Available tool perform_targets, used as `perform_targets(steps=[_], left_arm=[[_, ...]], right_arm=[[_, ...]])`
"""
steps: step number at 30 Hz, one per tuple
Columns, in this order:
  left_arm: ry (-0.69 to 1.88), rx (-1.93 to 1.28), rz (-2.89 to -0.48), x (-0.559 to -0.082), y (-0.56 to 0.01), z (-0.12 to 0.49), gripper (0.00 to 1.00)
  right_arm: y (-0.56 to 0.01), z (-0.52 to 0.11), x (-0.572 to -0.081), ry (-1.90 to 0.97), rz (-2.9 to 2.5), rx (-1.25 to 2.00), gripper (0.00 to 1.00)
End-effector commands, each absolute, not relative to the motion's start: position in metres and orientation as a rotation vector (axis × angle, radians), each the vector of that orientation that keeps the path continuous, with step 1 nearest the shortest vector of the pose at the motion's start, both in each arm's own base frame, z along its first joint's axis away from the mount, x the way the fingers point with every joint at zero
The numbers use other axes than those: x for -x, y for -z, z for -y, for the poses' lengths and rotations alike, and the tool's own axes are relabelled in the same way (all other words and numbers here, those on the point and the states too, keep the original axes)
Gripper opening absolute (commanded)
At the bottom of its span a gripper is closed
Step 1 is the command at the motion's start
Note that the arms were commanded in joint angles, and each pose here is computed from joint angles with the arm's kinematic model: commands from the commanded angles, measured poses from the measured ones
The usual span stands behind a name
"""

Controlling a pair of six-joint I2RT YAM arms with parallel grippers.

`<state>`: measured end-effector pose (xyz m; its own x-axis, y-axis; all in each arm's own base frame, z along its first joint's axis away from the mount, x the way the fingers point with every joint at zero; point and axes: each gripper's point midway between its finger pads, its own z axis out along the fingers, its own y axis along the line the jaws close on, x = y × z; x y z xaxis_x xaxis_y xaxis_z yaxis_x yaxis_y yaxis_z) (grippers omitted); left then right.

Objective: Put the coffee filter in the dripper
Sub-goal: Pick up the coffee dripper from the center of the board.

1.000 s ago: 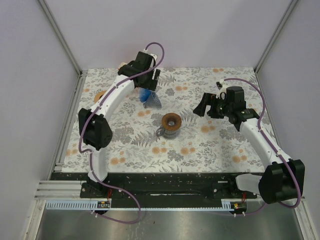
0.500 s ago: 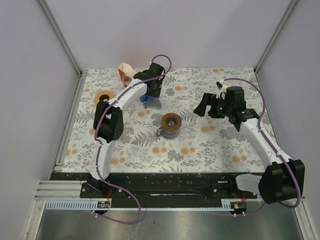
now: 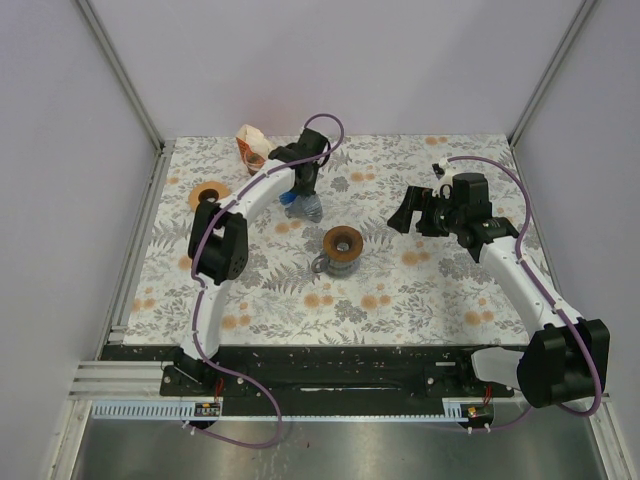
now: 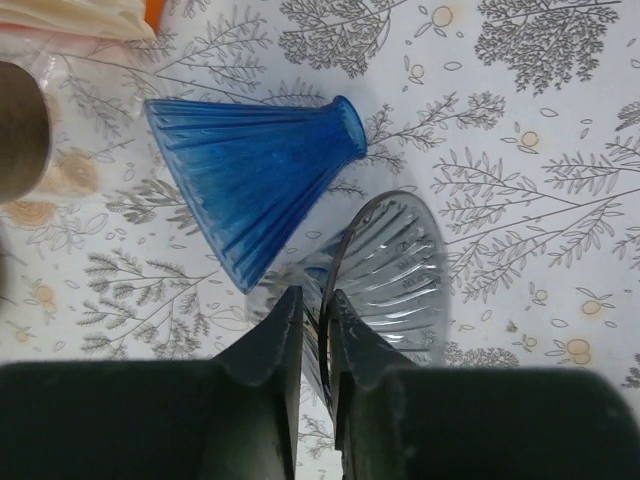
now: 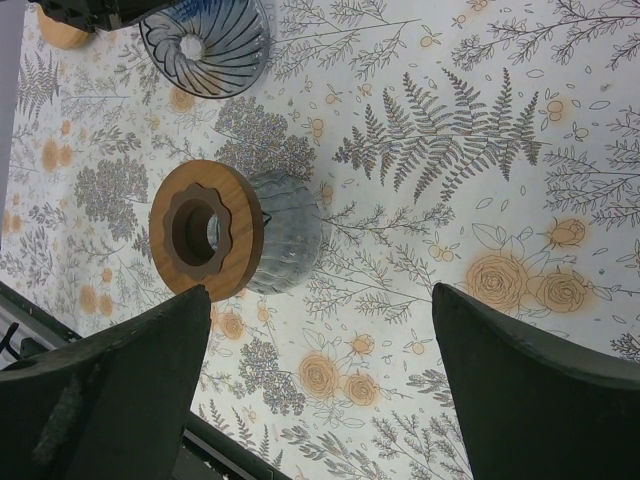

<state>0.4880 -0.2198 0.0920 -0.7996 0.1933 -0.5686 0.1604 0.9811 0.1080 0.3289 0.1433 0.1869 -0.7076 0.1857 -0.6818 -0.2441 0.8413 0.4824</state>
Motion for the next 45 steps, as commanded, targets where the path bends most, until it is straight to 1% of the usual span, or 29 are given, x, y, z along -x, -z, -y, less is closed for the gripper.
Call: perform_targets(steps=[1, 4, 9, 16, 21, 25, 36, 45], left_arm=[[-0.050, -0.269, -2.525, -0.485, -0.089, 0.222, 0.06], [-0.021, -0.280, -2.520, -0.482, -0.096, 0.224, 0.00], [0.151, -0.386, -2.525, -0.469, -0.110, 0.244, 0.00], [0.177, -0.394, -2.430, -0.471, -0.149, 0.244, 0.00], [0.311, -0.468, -2.393, -0.456, -0.170, 0.257, 0.00], [0.329, -0.506, -2.384, -0.446, -0.178, 0.254, 0.00], [0.387, -0.492, -2.284, -0.444, -0.224, 0.258, 0.00], [0.508, -0.563, -2.176, -0.411, -0.276, 0.269, 0.00]], right_arm=[[-0.197, -0.144, -0.334, -0.705, -2.198, 0.066, 0.99], [-0.198, -0.144, -0.333, -0.704, -2.198, 0.067, 0.99], [-0.200, -0.143, -0.333, -0.700, -2.192, 0.061, 0.99], [-0.206, -0.143, -0.330, -0.702, -2.183, 0.063, 0.99], [-0.208, -0.144, -0.329, -0.713, -2.179, 0.068, 0.99], [-0.208, -0.145, -0.329, -0.719, -2.181, 0.069, 0.99], [-0.214, -0.148, -0.327, -0.738, -2.180, 0.077, 0.99], [-0.225, -0.153, -0.332, -0.775, -2.165, 0.069, 0.99]])
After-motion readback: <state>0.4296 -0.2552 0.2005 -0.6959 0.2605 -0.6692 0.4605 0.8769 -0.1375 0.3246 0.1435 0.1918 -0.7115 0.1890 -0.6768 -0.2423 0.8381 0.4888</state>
